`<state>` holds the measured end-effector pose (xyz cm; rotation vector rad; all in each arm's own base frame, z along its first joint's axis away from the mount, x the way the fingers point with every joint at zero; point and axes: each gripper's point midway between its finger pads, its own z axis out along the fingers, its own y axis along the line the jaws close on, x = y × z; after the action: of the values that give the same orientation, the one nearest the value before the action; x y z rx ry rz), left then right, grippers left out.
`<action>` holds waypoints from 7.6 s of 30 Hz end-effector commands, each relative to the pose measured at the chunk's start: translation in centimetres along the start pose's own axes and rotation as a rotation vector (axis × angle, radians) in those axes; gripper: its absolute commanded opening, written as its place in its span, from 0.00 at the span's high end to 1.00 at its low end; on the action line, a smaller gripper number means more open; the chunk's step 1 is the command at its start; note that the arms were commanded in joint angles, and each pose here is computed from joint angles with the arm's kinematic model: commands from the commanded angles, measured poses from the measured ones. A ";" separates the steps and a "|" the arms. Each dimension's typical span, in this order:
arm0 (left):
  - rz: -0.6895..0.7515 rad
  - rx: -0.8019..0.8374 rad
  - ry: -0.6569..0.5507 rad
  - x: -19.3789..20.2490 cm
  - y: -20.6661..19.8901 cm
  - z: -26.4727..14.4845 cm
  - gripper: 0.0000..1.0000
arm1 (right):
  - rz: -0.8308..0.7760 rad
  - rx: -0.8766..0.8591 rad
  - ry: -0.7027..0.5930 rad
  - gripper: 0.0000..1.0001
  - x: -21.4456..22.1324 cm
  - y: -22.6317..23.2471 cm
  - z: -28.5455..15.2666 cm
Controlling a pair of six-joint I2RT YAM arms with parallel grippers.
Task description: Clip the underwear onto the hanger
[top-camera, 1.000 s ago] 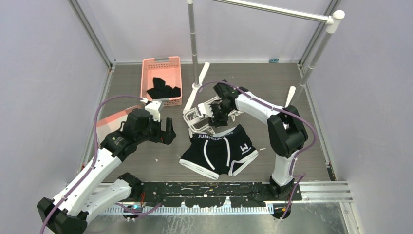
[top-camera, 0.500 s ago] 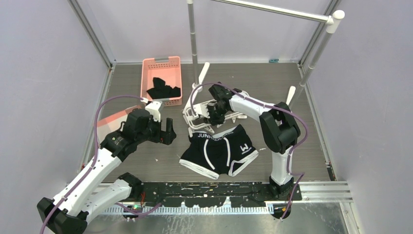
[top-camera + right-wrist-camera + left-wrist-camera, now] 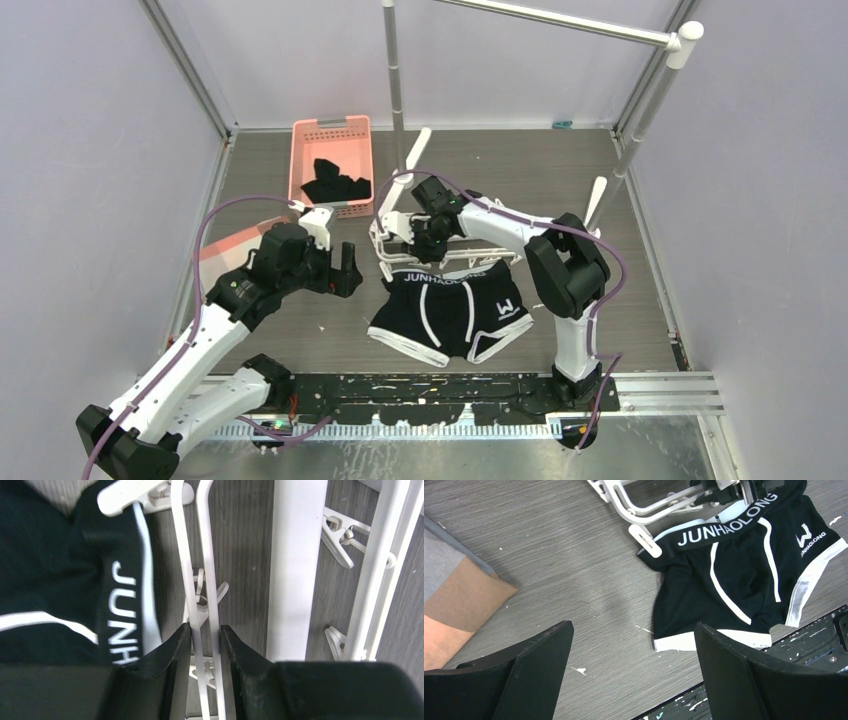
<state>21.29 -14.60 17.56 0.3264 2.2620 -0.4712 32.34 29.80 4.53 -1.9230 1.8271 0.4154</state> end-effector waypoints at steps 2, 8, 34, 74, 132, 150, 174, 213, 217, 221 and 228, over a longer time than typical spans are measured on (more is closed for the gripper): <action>0.018 0.018 -0.033 -0.7 -0.3 -0.2 0.07 | 0.061 0.088 -0.140 0.82 -5.6 -0.2 -2.2; 0.018 0.022 -0.034 -0.7 -0.3 -0.2 0.07 | 0.090 0.116 -0.160 0.67 -6.5 -0.4 -2.6; 0.034 0.042 -0.039 -0.8 -0.6 0.0 0.07 | 1.436 0.780 -0.352 0.22 9.3 3.8 -15.8; 0.054 0.125 -0.093 -2.9 -2.4 -1.0 0.03 | 1.841 0.349 -0.613 0.28 17.8 -1.6 -10.4; 0.848 0.775 -0.402 -7.6 -24.6 7.6 0.20 | 1.566 0.222 -1.033 0.44 5.9 4.2 -22.7; 0.908 0.736 -0.348 -6.6 -24.1 8.9 0.24 | 1.715 0.589 -0.674 0.36 14.5 3.8 -19.3; 0.965 0.757 -0.333 -4.0 -23.4 10.3 0.19 | 1.841 0.443 -0.684 0.28 17.0 0.3 -12.8; 1.009 0.769 -0.279 -2.4 -23.8 9.9 0.22 | 1.511 0.076 -1.115 0.36 8.9 1.8 -16.2; 1.012 0.769 -0.280 -2.4 -24.3 9.8 0.24 | 1.475 0.116 -1.134 0.36 8.1 2.1 -17.8; 1.024 0.762 -0.280 -2.0 -24.7 9.7 0.24 | 1.450 0.128 -1.152 0.36 7.3 2.7 -19.0; 1.010 0.676 -0.380 -3.8 -24.1 9.2 0.23 | 1.431 0.114 -1.174 0.36 6.2 4.0 -19.9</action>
<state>19.40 -40.20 16.36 1.5951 1.3594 -0.7019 27.90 13.65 16.56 0.2433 1.8520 1.3597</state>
